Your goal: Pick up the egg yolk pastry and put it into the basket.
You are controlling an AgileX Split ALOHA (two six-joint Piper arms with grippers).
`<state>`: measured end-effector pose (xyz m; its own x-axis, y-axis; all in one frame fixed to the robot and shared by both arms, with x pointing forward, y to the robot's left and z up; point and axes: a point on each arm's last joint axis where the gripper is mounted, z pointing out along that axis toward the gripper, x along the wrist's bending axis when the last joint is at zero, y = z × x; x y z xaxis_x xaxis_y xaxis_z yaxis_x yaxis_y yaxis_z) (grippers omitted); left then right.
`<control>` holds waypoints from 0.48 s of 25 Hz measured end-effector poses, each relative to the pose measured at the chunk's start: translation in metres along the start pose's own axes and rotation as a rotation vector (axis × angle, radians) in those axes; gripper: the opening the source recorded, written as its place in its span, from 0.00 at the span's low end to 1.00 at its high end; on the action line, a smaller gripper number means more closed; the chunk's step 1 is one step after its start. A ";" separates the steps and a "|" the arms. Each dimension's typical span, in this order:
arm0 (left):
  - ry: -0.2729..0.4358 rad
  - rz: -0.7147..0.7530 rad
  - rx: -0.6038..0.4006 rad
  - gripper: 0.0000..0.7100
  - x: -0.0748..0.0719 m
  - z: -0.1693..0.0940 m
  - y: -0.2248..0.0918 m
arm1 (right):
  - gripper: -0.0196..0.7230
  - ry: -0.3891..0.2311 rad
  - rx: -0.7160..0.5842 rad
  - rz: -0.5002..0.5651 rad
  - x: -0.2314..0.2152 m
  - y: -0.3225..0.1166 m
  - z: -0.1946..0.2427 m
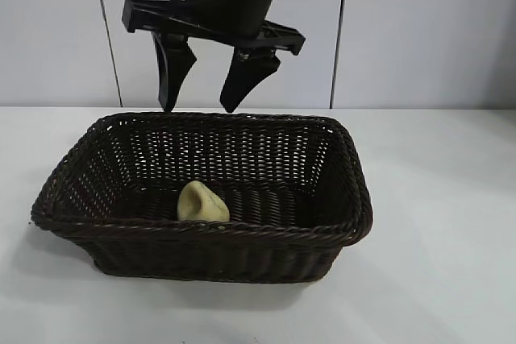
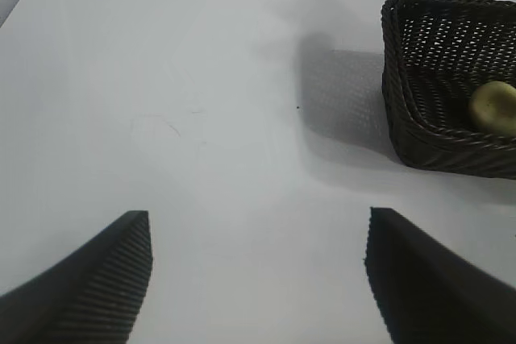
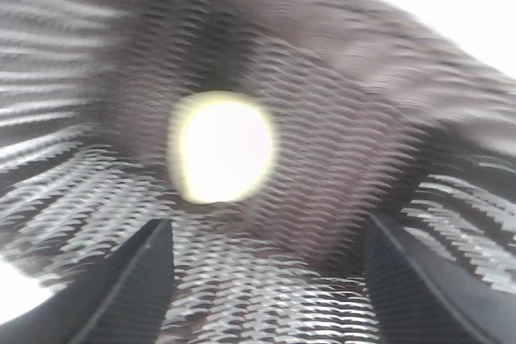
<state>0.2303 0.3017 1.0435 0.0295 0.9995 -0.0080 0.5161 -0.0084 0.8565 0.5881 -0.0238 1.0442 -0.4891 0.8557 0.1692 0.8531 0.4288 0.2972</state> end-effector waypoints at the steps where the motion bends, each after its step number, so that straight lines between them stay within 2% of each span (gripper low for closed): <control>1: 0.000 0.000 0.000 0.76 0.000 0.000 0.000 | 0.68 -0.030 0.021 0.005 -0.003 -0.002 0.000; 5: 0.000 0.000 0.000 0.76 0.000 0.000 0.000 | 0.69 -0.135 0.044 0.031 -0.013 -0.004 -0.001; 12: 0.000 0.000 0.000 0.76 0.000 0.000 0.000 | 0.69 -0.209 0.036 0.152 -0.061 0.001 -0.008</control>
<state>0.2303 0.3017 1.0435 0.0295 0.9995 -0.0080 0.5161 -0.0084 0.8565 0.6169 -0.0777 1.0413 -0.3096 0.9508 0.0104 0.9216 0.2974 0.2493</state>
